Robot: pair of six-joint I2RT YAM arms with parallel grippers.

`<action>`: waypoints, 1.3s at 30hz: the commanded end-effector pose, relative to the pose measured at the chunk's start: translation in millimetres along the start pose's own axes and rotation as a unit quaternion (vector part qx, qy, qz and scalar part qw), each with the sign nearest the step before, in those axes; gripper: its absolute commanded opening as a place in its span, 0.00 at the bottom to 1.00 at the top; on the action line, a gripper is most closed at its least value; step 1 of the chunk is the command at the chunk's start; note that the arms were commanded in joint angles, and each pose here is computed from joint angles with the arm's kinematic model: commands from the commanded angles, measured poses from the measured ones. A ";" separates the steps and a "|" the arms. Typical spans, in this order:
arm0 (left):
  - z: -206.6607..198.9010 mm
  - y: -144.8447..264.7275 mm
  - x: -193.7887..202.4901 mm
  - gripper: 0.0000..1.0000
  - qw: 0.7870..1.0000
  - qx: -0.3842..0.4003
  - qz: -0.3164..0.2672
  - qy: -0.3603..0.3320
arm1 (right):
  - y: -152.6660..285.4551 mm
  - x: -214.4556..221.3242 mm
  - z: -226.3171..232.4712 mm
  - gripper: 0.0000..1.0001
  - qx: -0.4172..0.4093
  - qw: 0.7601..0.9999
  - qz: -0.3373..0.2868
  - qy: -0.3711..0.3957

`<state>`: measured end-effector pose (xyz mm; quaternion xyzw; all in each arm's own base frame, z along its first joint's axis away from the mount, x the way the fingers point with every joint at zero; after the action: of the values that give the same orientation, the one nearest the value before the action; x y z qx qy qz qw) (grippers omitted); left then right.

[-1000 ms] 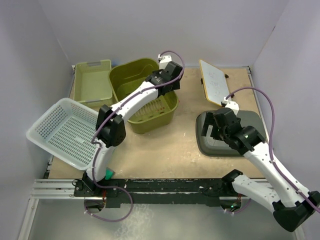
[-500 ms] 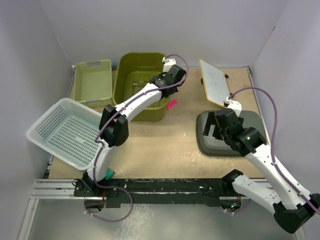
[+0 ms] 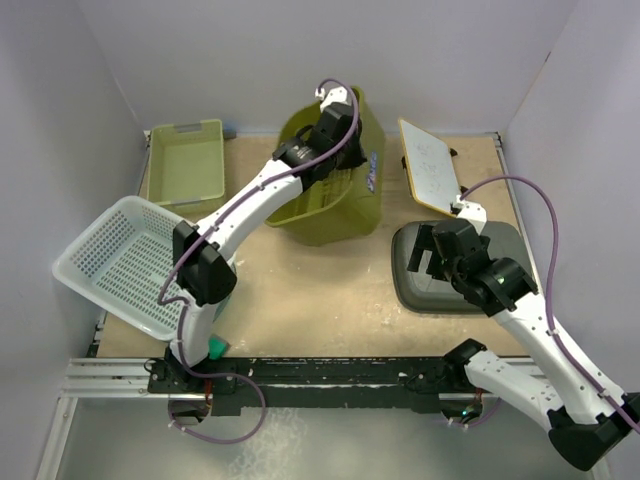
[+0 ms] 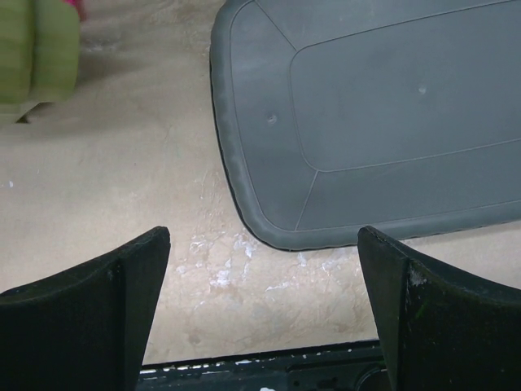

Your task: Turn the large container upside down

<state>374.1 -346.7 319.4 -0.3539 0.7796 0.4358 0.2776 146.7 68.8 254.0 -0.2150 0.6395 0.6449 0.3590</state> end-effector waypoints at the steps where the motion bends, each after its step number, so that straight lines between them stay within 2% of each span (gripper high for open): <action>1: -42.4 49.3 -48.8 0.00 0.986 0.144 -0.061 0.061 | 1.4 1.8 -4.9 0.99 0.015 1.000 -0.004 -0.006; 8: -46.1 75.3 -70.6 0.00 0.969 0.215 -0.066 0.103 | -0.2 1.9 -3.4 0.99 0.012 1.000 -0.003 -0.005; 14: -23.5 83.5 -81.5 0.00 0.951 0.251 -0.061 0.169 | -3.3 4.4 -1.2 0.98 0.006 1.000 0.003 -0.005; 18: 13.5 89.4 -91.8 0.00 0.918 0.288 -0.072 0.264 | -2.6 5.2 -2.9 0.99 0.009 1.000 0.001 -0.005; 21: 28.4 90.3 -87.8 0.00 0.895 0.324 -0.058 0.303 | -2.4 4.2 -2.7 0.99 0.007 1.000 -0.002 -0.002; 24: 38.9 94.8 -76.7 0.00 0.863 0.365 -0.059 0.345 | -4.3 4.0 -1.2 0.98 0.006 1.000 0.000 0.001; 26: 51.8 94.1 -66.9 0.00 0.851 0.372 -0.058 0.365 | -4.5 3.7 0.1 0.99 0.003 1.000 0.002 0.000; 32: 92.9 78.7 -40.4 0.00 0.831 0.367 -0.034 0.416 | -7.1 6.4 0.7 0.98 -0.002 1.000 0.002 0.000; 35: 104.6 71.7 -28.8 0.00 0.842 0.351 -0.017 0.409 | -8.1 7.9 0.5 0.98 0.002 1.000 0.008 0.001; 36: 109.8 68.7 -23.9 0.05 0.851 0.337 -0.012 0.402 | -8.1 8.5 0.0 0.98 0.004 1.000 0.010 0.001; 37: 115.5 65.6 -19.4 0.18 0.862 0.317 -0.006 0.395 | -7.7 8.3 -0.3 0.98 0.005 1.000 0.009 0.000; 38: 121.1 62.6 -14.0 0.38 0.877 0.286 0.004 0.385 | -6.9 7.9 -0.7 0.98 0.004 1.000 0.006 -0.002; 39: 125.8 59.8 -9.6 0.52 0.892 0.258 0.012 0.371 | -9.6 12.5 -2.2 0.99 0.007 1.000 0.010 0.000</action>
<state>355.7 -223.6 288.2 -0.4035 0.9144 0.0268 0.0178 145.4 69.2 243.0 -0.2074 0.6457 0.6468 0.3489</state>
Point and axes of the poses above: each gripper's point midway between its finger pads, its own y axis back along the fingers, its own z axis along the line the jaws close on, x = y × z, the point moved 9 cm from there along y, back along the fingers, and after that the axes turned 1 degree about y, right-handed, at the moved point
